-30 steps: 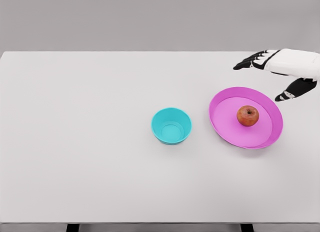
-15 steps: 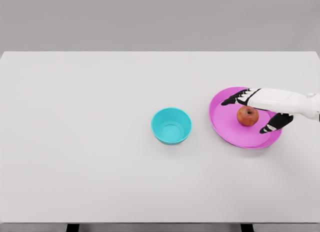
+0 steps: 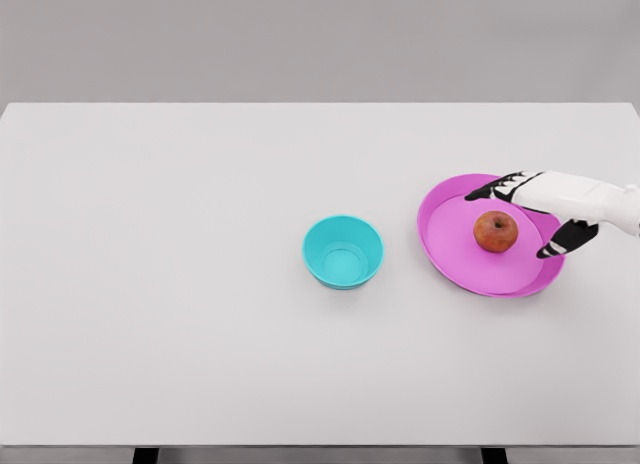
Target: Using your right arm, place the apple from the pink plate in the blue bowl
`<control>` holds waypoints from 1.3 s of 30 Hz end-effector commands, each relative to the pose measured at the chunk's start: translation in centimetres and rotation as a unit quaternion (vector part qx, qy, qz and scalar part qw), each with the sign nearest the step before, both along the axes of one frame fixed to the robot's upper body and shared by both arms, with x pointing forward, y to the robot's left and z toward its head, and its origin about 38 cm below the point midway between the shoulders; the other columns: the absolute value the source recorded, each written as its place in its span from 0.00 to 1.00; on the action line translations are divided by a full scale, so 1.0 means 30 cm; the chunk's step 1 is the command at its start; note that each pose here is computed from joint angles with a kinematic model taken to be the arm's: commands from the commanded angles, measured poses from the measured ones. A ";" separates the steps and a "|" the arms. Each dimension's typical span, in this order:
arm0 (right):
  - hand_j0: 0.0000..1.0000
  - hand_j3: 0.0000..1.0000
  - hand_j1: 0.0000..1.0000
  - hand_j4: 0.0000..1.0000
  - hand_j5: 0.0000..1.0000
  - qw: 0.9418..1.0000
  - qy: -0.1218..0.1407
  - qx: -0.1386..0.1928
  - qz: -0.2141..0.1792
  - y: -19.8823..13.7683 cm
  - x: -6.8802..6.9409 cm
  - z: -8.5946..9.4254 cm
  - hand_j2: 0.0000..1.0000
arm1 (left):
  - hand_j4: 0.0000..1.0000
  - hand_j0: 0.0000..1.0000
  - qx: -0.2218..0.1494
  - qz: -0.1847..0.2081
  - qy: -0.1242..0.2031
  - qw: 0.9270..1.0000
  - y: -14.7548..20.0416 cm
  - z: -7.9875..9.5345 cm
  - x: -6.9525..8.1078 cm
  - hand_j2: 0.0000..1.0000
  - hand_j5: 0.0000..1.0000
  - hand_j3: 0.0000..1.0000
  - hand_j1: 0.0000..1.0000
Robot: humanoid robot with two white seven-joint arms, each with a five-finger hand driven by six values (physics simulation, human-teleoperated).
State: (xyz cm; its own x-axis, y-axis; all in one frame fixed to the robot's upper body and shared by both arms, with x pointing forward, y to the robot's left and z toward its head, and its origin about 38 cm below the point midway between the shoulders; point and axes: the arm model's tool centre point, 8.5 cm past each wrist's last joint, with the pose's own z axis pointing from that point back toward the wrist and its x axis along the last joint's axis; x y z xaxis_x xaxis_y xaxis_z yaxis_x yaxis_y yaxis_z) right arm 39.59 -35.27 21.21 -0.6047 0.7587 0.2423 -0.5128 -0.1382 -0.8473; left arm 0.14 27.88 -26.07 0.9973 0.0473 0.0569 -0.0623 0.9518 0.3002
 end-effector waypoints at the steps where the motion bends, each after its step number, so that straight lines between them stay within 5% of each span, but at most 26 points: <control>1: 1.00 1.00 1.00 1.00 1.00 1.000 0.005 0.002 -0.009 0.005 0.018 -0.039 1.00 | 1.00 1.00 0.000 0.000 0.000 1.000 0.001 0.000 0.000 1.00 1.00 1.00 1.00; 3: 1.00 1.00 1.00 1.00 1.00 1.000 0.012 0.003 -0.013 0.015 0.033 -0.088 1.00 | 1.00 1.00 0.000 0.000 0.000 1.000 0.001 0.000 0.000 1.00 1.00 1.00 1.00; 11: 1.00 1.00 1.00 1.00 1.00 1.000 0.008 0.002 -0.011 0.017 0.034 -0.080 1.00 | 1.00 1.00 0.000 0.000 -0.001 1.000 0.000 0.000 0.000 1.00 1.00 1.00 1.00; 15: 1.00 1.00 1.00 1.00 1.00 1.000 0.015 0.005 -0.015 0.050 0.056 -0.140 1.00 | 1.00 1.00 0.000 0.000 0.000 1.000 0.001 0.000 0.000 1.00 1.00 1.00 1.00; 23: 0.99 0.99 0.99 0.99 0.99 1.000 0.020 0.003 -0.016 0.021 0.059 -0.160 0.99 | 1.00 1.00 0.000 0.000 0.000 1.000 0.001 0.000 0.000 1.00 1.00 1.00 1.00; 28: 0.76 0.76 0.76 0.76 0.76 1.000 0.019 0.000 -0.017 0.015 0.060 -0.158 0.76 | 1.00 1.00 0.000 0.000 0.000 1.000 0.001 0.000 0.000 1.00 1.00 1.00 1.00; 39: 0.53 0.53 0.53 0.53 0.53 1.000 0.025 0.000 -0.005 0.002 0.066 -0.222 0.53 | 1.00 1.00 0.000 0.000 0.000 1.000 0.000 0.000 0.000 1.00 1.00 1.00 1.00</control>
